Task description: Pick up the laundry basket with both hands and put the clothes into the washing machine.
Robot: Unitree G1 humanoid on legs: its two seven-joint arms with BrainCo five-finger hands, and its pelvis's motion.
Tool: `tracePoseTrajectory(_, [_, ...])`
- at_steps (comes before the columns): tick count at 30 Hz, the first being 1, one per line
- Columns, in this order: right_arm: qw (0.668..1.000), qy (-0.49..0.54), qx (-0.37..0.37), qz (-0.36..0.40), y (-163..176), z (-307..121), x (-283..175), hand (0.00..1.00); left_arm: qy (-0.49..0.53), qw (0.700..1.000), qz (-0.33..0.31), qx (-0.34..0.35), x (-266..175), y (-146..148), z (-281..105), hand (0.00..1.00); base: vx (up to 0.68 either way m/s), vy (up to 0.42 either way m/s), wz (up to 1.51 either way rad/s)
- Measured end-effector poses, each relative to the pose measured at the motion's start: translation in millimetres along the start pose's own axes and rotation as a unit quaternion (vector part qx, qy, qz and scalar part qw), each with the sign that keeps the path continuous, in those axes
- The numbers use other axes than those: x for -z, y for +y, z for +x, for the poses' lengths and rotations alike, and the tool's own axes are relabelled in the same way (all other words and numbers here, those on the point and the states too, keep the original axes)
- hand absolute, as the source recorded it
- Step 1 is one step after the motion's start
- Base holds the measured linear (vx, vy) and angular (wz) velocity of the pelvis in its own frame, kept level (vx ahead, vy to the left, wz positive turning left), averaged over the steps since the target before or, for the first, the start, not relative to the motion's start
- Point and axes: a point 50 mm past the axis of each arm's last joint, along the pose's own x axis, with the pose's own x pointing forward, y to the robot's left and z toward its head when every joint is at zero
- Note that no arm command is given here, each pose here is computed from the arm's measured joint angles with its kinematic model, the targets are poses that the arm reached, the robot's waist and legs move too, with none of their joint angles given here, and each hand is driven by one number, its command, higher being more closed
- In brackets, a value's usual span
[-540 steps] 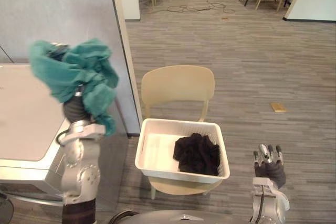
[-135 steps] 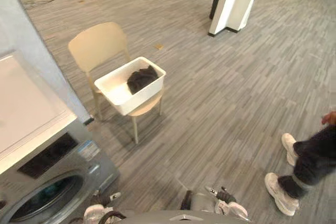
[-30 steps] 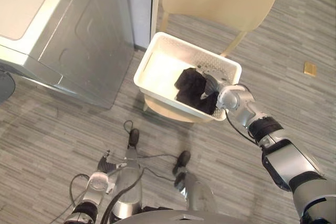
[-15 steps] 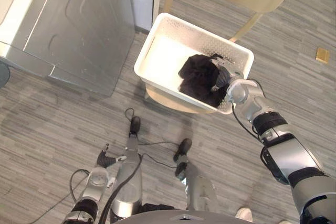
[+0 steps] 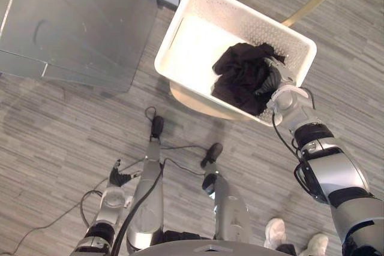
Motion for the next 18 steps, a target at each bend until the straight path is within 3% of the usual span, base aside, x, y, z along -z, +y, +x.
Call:
tracePoseTrajectory(9, [0.999, 0.003, 0.035, 0.029, -14, 5, -5, 0.0, -0.018, 1.0, -0.014, -0.015, -16, 0, 5, 0.0, 0.01, -0.025, 0.03])
tracePoseTrajectory(10, [0.999, 0.003, 0.036, 0.03, -14, 5, -5, 1.0, -0.018, 1.0, -0.014, -0.015, -16, 0, 5, 0.0, 0.0, 0.0, 0.0])
tracePoseTrajectory(18, [0.997, 0.0, 0.061, 0.044, -21, 7, -9, 1.0, -0.025, 0.999, -0.015, -0.017, -23, -1, 8, 0.0, 0.0, -0.007, -0.02])
